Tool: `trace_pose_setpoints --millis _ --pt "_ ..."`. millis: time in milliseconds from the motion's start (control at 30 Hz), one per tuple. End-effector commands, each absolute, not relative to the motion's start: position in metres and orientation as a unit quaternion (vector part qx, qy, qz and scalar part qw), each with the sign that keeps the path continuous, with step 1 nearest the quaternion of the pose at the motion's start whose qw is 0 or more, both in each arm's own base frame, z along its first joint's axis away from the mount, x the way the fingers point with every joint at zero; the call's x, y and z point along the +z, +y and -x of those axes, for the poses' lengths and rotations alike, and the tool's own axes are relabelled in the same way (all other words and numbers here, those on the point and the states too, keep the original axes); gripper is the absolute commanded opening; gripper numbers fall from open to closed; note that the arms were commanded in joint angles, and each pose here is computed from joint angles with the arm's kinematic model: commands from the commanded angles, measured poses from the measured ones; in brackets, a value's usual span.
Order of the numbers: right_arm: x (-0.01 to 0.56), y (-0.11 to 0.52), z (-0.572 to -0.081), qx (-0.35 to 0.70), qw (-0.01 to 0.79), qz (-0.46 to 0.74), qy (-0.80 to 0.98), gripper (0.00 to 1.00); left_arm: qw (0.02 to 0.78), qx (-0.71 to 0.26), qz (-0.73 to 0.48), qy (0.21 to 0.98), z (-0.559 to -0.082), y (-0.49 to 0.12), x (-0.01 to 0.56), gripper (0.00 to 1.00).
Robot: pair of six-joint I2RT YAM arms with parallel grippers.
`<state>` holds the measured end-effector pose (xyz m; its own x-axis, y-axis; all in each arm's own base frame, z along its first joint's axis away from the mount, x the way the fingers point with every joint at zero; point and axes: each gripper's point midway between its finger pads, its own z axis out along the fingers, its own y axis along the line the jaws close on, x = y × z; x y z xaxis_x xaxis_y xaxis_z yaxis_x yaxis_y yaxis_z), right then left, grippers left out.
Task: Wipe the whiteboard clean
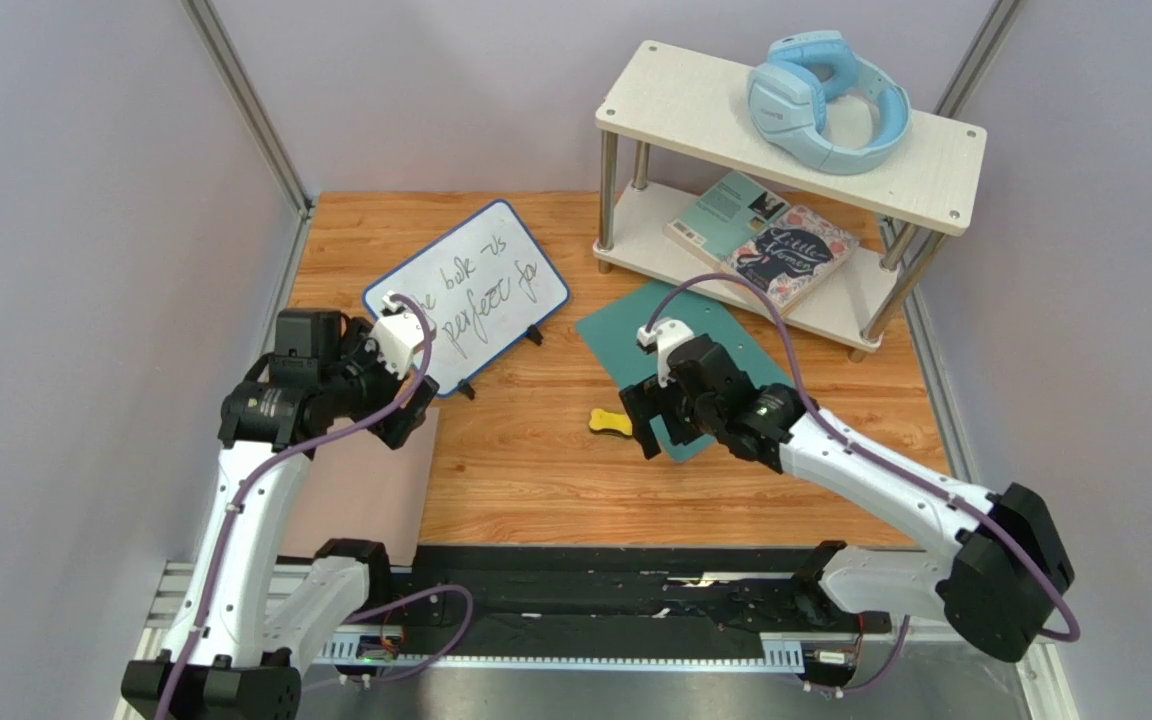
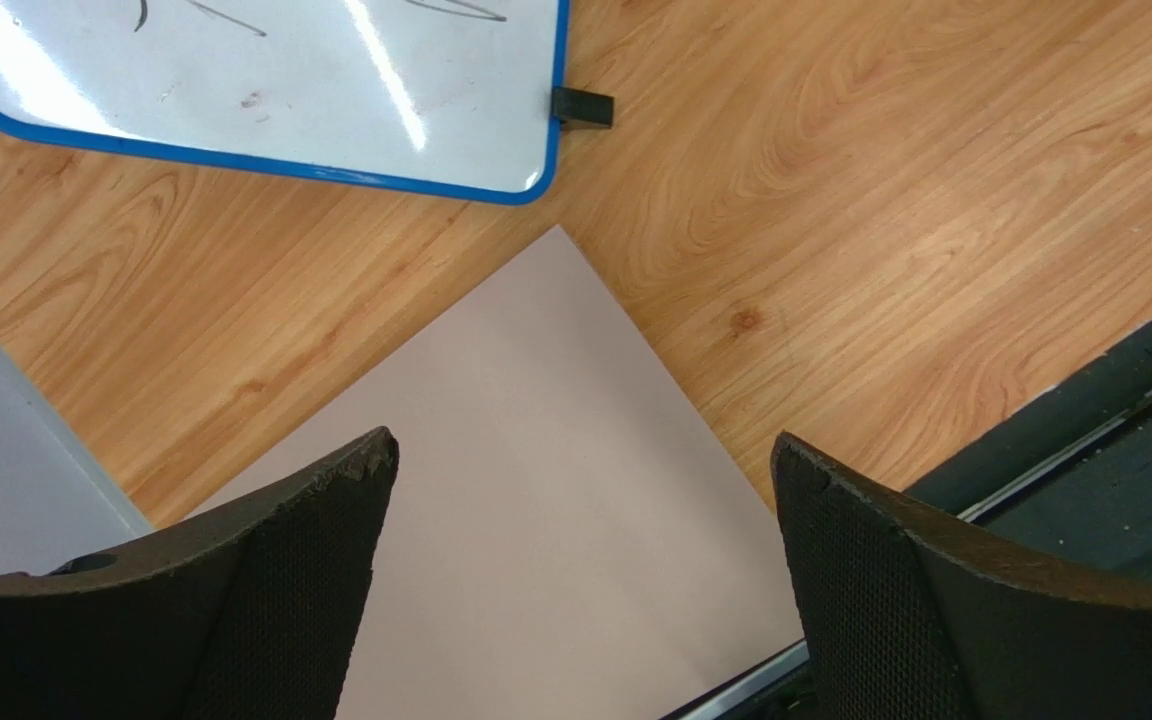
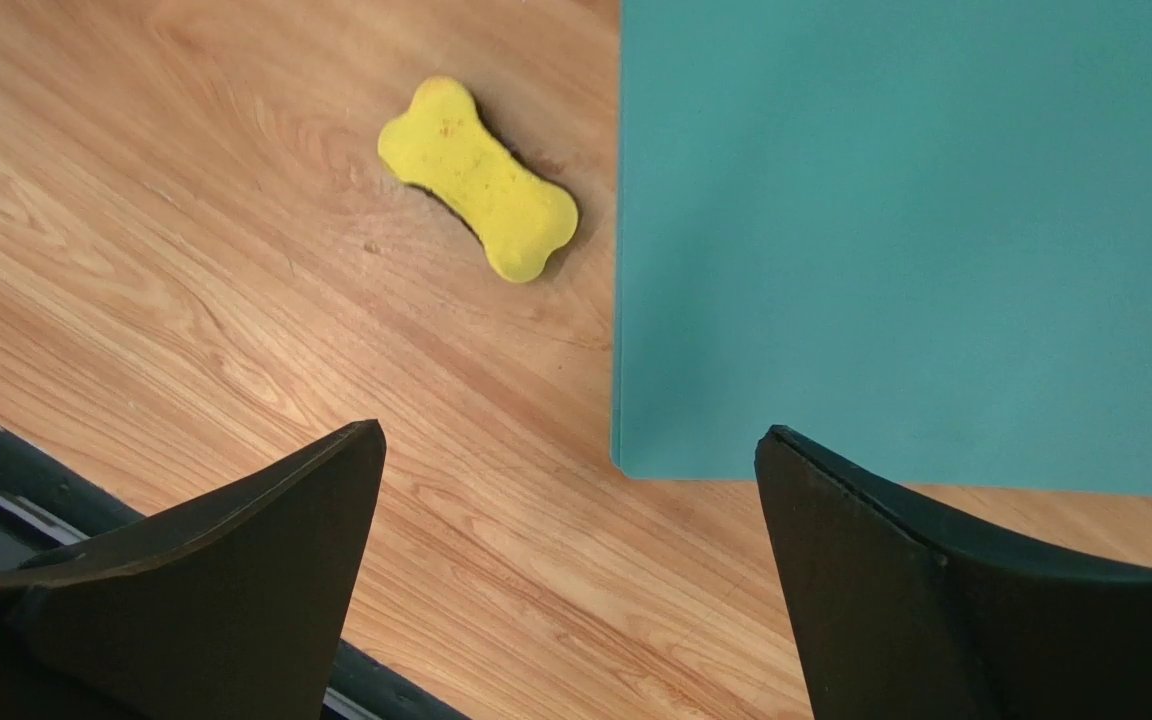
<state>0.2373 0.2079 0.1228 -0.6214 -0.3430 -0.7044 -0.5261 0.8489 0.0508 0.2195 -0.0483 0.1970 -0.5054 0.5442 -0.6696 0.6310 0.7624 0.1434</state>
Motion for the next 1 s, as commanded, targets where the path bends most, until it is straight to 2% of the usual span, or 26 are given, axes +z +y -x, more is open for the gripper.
trace_pose_setpoints --millis 0,233,567,900,967 --pt "0.109 0.218 -0.231 0.122 0.327 0.319 0.881 1.00 0.351 -0.093 -0.343 0.866 -0.211 -0.057 0.193 0.98" --pt "0.090 0.255 -0.238 0.143 0.296 0.416 0.848 0.98 0.284 -0.124 -0.350 0.884 -0.209 -0.061 0.168 0.97" --pt "0.056 0.289 -0.269 0.115 0.251 0.468 0.839 0.97 0.271 -0.118 -0.337 0.894 -0.221 -0.058 0.151 0.99" --pt "0.034 0.295 -0.283 0.118 0.217 0.472 0.846 0.84 0.269 -0.118 -0.341 0.893 -0.230 -0.059 0.153 0.99" --pt "0.035 0.292 -0.285 0.117 0.218 0.470 0.847 0.76 0.268 -0.120 -0.341 0.893 -0.231 -0.059 0.152 0.99"
